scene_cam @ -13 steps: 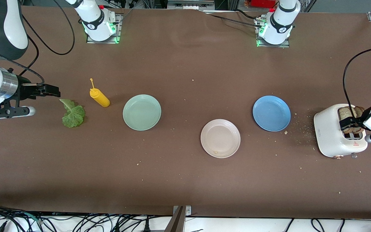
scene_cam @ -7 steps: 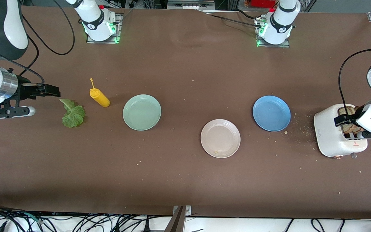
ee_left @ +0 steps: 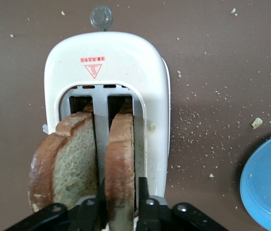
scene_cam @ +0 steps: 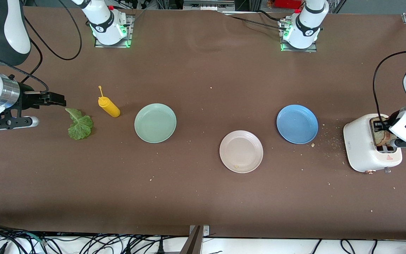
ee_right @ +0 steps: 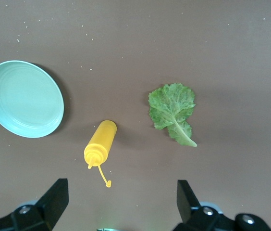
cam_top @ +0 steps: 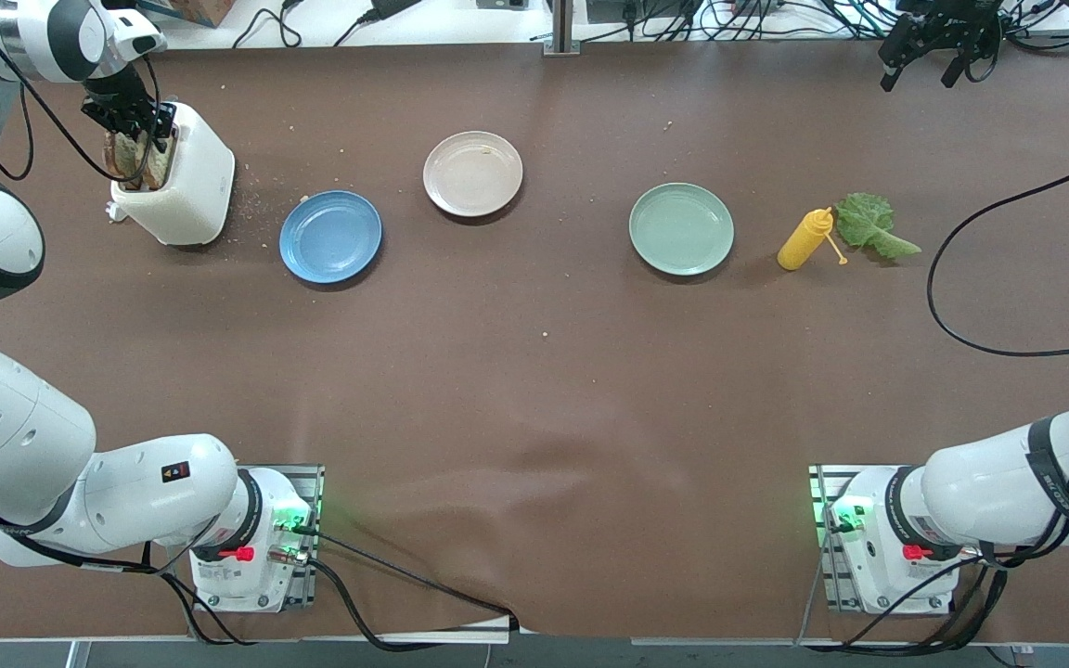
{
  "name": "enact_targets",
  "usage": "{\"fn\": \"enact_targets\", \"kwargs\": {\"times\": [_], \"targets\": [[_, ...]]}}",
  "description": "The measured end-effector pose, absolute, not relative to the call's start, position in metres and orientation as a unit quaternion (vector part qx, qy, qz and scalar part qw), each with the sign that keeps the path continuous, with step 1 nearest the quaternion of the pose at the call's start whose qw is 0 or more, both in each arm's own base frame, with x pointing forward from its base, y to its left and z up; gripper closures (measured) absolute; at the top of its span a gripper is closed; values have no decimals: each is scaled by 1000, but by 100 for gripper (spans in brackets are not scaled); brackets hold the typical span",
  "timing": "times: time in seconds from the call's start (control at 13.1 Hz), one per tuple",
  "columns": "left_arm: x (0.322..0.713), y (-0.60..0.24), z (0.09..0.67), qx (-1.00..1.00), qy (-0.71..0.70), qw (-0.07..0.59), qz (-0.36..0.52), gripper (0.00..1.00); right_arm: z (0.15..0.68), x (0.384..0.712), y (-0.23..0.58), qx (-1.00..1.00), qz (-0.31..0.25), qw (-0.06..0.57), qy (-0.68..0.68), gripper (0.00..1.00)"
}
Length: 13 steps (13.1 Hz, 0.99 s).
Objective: Make sandwich in beige plate with both arms
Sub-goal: 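Lower the left gripper onto a bread slice in the toaster, then grasp the bread slice and lift it out with the left gripper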
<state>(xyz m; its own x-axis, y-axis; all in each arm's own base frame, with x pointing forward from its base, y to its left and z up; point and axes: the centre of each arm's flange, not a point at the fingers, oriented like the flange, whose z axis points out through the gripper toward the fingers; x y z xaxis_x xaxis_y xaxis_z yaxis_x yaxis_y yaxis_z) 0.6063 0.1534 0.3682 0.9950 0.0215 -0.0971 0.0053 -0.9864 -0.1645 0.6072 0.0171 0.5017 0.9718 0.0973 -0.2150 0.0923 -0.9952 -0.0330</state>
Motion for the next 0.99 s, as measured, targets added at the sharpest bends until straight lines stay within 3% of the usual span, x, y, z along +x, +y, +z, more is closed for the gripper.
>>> {"fn": "enact_targets", "kwargs": {"times": [0.15, 0.61, 0.99], "targets": [[606, 154, 373, -995, -7, 83, 47, 88, 502, 607, 17, -993, 109, 11, -48, 0], [610, 143, 448, -994, -5, 96, 57, 92, 501, 607, 17, -993, 109, 11, -48, 0], [627, 80, 510, -994, 55, 92, 32, 92, 501, 607, 17, -993, 109, 11, -48, 0]]}}
